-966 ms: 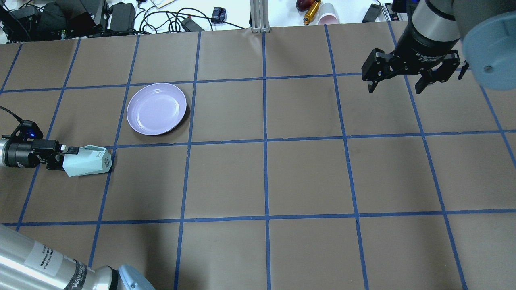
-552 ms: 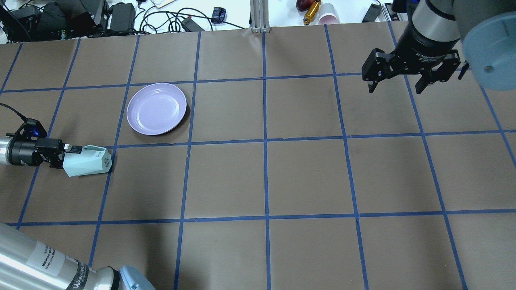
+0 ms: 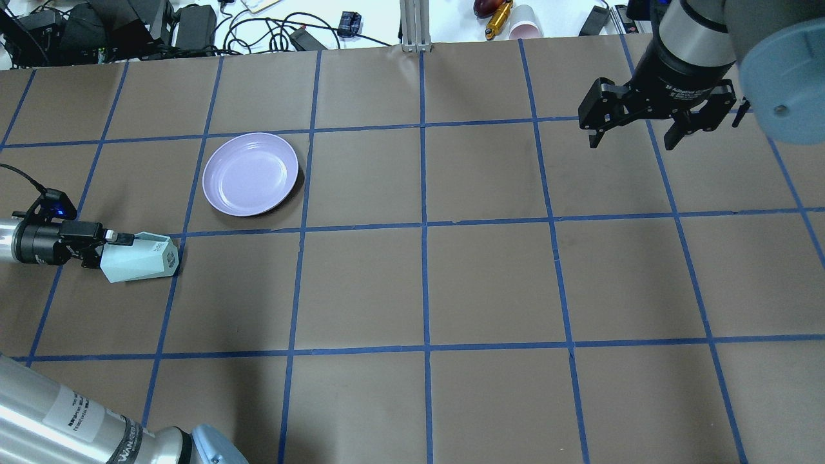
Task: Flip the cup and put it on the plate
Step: 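Close the left gripper on the cup rim and tilt it upright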
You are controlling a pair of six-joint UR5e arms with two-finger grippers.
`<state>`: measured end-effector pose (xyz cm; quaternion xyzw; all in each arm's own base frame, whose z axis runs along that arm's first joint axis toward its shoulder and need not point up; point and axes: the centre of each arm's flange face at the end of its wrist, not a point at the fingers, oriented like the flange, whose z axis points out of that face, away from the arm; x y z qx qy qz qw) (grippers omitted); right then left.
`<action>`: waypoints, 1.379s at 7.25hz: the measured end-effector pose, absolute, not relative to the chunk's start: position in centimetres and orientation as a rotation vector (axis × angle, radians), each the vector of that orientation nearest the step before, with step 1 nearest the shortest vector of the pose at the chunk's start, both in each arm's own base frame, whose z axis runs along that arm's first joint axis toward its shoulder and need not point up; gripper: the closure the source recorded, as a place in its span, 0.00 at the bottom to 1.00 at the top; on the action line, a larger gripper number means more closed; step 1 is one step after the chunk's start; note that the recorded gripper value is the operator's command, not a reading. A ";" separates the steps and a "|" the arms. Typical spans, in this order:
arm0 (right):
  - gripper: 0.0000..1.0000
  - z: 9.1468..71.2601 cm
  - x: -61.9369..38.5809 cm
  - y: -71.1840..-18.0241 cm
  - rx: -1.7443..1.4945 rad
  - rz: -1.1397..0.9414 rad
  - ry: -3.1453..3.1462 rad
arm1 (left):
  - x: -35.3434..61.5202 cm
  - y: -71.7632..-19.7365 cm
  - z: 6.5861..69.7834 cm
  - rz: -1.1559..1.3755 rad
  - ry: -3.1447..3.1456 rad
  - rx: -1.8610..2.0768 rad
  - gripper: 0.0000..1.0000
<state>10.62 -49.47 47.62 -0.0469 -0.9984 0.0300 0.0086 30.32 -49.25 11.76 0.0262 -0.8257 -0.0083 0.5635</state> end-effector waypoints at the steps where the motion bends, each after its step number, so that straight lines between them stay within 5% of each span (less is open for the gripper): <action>1: 0.00 47.6 10.6 -49.5 -0.147 0.094 -3.119 | 30.3 -49.3 11.8 -0.018 -1.944 0.060 0.33; 4: 0.00 47.6 10.6 -49.5 -0.147 0.093 -3.120 | 30.4 -49.3 11.7 -0.005 -1.947 0.045 0.98; 10: 0.00 47.6 10.6 -49.5 -0.147 0.094 -3.120 | 30.5 -49.4 11.7 0.005 -1.944 0.054 1.00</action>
